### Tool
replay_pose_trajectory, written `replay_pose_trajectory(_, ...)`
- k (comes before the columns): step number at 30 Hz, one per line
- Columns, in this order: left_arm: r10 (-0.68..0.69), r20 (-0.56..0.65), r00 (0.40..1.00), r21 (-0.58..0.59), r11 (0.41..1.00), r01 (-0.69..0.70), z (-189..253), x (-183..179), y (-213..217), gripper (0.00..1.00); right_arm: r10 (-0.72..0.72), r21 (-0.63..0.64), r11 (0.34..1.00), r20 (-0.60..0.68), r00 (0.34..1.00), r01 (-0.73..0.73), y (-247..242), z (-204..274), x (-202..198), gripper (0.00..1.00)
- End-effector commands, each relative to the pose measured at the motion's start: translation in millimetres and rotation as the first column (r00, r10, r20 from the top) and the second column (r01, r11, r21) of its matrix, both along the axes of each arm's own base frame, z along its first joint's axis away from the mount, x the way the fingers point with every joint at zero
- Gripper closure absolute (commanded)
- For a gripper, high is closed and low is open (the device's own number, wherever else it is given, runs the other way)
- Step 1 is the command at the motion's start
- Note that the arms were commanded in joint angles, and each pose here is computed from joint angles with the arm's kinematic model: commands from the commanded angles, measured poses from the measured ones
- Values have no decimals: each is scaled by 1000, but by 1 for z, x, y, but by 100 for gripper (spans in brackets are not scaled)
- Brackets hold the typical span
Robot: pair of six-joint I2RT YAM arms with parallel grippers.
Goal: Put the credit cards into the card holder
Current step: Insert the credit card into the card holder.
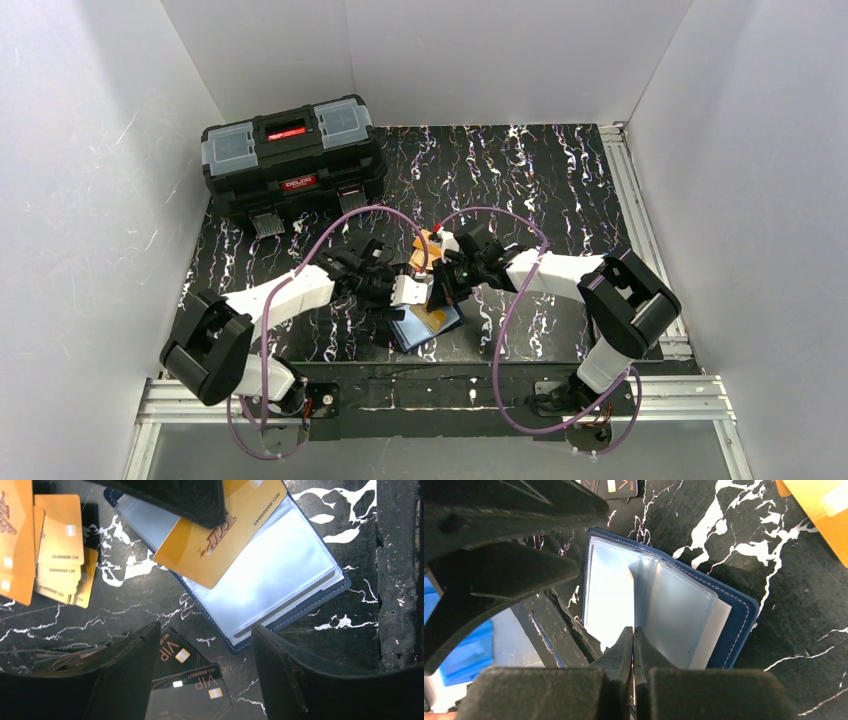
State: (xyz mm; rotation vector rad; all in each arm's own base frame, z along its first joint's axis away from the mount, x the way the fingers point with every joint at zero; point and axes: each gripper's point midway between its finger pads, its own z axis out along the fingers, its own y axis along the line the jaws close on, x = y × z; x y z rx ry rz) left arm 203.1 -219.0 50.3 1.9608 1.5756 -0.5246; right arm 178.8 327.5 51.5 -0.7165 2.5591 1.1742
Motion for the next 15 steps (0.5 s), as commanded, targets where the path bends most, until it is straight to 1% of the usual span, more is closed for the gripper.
replay_pose_trajectory(1,-71,-24,997,-78,995,69,4,-5,-19,37,14,26,1000,29,999,-15,9,10,5,99)
replay_pose_trajectory(3,-86,-25,996,-92,992,83,3,-6,-24,41,-8,29,1000,47,999,6,8,15,9,99)
replay_pose_trajectory(5,-119,-25,993,-98,988,116,0,-13,-25,46,-26,38,999,59,998,24,5,18,10,99)
replay_pose_trajectory(8,-176,-11,984,-97,980,174,-6,-24,-22,49,-43,55,998,70,997,39,2,25,12,99)
replay_pose_trajectory(11,-235,14,972,-91,968,236,-12,-33,-20,53,-63,64,996,71,996,58,-1,27,13,99)
replay_pose_trajectory(15,-277,27,960,-79,957,278,-18,-41,-18,55,-102,66,993,58,993,98,-6,24,15,99)
